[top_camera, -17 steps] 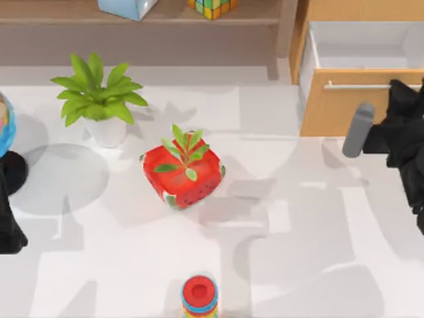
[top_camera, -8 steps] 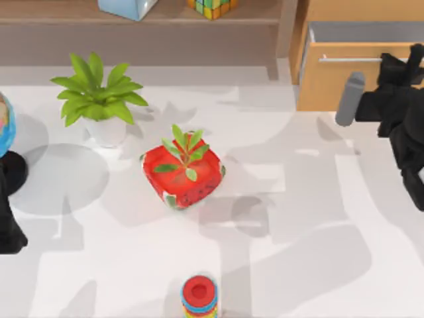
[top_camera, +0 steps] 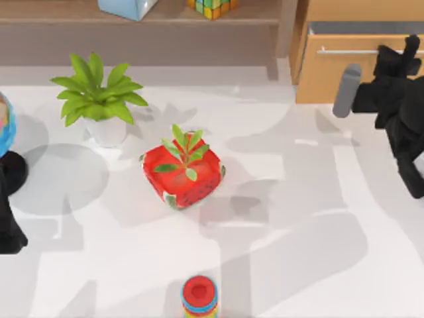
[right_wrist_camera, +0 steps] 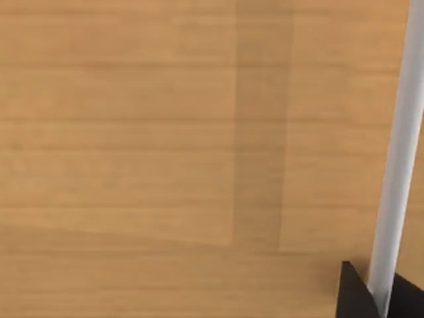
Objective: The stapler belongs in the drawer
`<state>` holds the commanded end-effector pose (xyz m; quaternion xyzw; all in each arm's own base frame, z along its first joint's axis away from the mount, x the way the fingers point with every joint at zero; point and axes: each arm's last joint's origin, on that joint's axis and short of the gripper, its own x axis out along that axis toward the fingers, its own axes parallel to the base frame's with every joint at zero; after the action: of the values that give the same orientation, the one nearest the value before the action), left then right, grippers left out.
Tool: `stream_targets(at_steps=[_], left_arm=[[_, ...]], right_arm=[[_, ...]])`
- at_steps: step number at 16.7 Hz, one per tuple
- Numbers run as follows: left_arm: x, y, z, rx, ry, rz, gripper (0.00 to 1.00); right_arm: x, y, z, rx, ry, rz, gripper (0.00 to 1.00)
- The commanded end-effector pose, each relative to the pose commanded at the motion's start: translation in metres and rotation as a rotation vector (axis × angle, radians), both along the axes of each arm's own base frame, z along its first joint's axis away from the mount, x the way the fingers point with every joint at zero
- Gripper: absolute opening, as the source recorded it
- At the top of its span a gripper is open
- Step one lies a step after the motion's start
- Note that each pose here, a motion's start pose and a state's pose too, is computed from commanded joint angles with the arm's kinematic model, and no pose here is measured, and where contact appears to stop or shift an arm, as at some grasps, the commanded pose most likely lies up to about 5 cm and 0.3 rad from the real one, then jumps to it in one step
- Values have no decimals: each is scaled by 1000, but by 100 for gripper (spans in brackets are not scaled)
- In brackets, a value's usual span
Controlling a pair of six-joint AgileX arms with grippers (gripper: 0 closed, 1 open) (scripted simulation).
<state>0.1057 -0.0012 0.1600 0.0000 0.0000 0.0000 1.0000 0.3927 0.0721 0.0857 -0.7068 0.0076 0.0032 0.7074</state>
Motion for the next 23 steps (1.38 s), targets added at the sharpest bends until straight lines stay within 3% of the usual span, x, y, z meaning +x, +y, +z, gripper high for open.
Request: stream_targets(at_steps=[5,10,23], left_arm=[[0,0,0,0,0,0,100],[0,0,0,0,0,0,100],[0,0,0,0,0,0,100]], right_arm=[[43,-1,3,3,-11,-3,0],[47,-1,3,5,-6,-1,0],[47,-1,3,5,-6,-1,98]])
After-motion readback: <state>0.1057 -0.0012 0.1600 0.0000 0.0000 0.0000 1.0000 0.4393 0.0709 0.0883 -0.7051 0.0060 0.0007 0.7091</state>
